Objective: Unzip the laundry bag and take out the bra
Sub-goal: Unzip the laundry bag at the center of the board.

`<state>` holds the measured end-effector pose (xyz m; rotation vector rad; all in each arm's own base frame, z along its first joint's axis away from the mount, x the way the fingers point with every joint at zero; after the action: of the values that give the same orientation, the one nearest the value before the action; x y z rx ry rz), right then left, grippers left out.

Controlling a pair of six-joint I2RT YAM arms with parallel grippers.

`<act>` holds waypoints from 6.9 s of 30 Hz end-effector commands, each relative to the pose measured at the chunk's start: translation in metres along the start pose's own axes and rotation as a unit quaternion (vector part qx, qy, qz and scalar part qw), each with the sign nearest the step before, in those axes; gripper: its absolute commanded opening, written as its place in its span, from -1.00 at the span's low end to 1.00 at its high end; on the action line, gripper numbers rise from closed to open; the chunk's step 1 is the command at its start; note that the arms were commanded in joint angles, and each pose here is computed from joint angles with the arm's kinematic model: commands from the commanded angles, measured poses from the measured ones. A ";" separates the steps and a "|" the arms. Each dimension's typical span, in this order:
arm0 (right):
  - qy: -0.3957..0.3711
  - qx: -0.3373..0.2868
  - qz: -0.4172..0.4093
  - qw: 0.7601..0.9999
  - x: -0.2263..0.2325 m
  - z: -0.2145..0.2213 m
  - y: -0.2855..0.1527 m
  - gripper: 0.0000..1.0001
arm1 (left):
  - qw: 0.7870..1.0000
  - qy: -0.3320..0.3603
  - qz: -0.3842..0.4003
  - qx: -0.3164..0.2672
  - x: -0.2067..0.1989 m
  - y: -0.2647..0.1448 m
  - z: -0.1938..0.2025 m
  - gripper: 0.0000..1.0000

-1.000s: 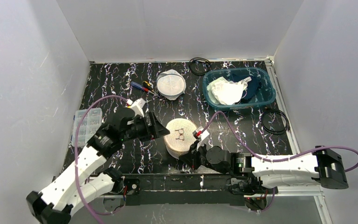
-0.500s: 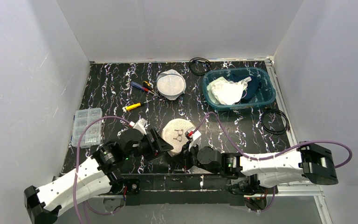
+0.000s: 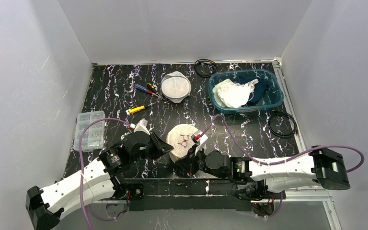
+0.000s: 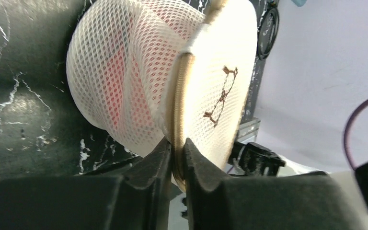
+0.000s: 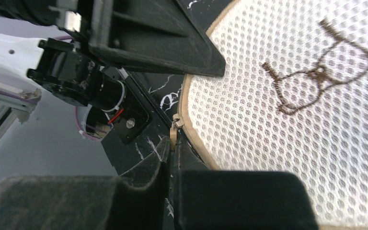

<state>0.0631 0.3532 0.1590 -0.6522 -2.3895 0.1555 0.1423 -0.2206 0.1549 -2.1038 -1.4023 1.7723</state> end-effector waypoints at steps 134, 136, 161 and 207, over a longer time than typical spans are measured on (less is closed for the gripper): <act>0.010 -0.021 -0.034 0.999 0.019 -0.016 -0.009 -0.97 | 0.997 0.061 -0.023 0.041 -0.019 -0.008 0.029 0.35; 0.018 -0.022 -0.038 0.999 0.018 -0.015 -0.012 -0.97 | 0.998 0.052 -0.041 0.023 -0.012 -0.007 0.023 0.27; 0.024 -0.037 0.032 0.999 -0.030 -0.015 -0.053 -0.97 | 0.994 0.044 -0.091 -0.048 0.011 -0.010 -0.026 -1.00; 0.007 -0.017 -0.024 1.000 0.034 -0.039 -0.017 -0.97 | 0.997 0.039 -0.051 0.053 -0.012 -0.002 -0.012 -0.16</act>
<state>0.0595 0.3455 0.1790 -0.6616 -2.3938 0.2088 0.1374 -0.2219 0.1520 -1.9384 -1.2544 1.6793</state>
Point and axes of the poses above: each gripper's point midway between its finger pads, its own y axis out along the fingers, its own x axis along the line the jaws close on, z = x × y, the point moved 1 cm from there along -y, back along the fingers, and after that the axes turned 4 degrees about y, right-handed, at the moved point
